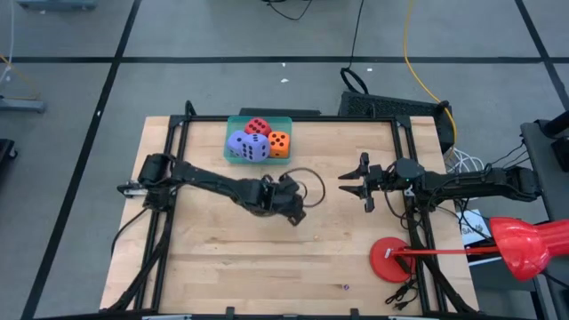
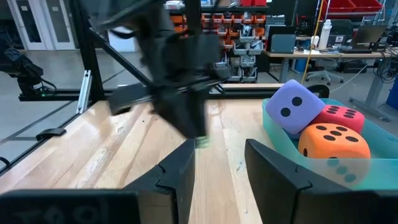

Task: Pick & Place Dice
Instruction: Put the small light green dice into the green bin, then put the small yellow dice into the green bin

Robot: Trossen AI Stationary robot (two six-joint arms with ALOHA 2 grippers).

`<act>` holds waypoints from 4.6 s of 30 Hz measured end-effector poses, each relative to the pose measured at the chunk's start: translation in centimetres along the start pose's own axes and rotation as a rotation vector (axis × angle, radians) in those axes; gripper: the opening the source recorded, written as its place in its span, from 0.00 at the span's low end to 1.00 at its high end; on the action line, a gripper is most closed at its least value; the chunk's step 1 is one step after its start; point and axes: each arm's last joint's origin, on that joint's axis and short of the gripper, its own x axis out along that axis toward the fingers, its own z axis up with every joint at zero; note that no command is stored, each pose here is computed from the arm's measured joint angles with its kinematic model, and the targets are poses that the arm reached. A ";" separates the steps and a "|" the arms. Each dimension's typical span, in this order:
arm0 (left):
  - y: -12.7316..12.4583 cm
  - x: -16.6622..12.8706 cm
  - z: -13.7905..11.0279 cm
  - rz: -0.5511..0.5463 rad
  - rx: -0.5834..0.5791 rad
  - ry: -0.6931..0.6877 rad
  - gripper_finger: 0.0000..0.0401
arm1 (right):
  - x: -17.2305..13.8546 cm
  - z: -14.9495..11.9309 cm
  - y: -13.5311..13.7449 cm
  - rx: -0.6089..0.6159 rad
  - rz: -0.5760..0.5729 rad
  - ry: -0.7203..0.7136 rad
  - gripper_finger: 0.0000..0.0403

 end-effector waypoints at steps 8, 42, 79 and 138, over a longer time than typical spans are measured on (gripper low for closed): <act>3.5 1.8 3.2 0.103 -0.103 -0.065 0.16 | 0.0 0.0 0.0 0.000 0.000 0.000 0.32; 8.9 3.7 6.4 0.235 -0.323 -0.087 0.17 | 0.0 0.0 0.0 0.000 0.000 0.000 0.32; 11.3 4.2 7.2 0.319 -0.352 -0.072 0.17 | 0.0 0.0 0.0 0.000 0.000 0.000 0.32; 6.0 -4.4 6.4 -0.007 0.018 -0.131 0.38 | 0.0 0.0 0.0 0.000 0.000 0.001 0.32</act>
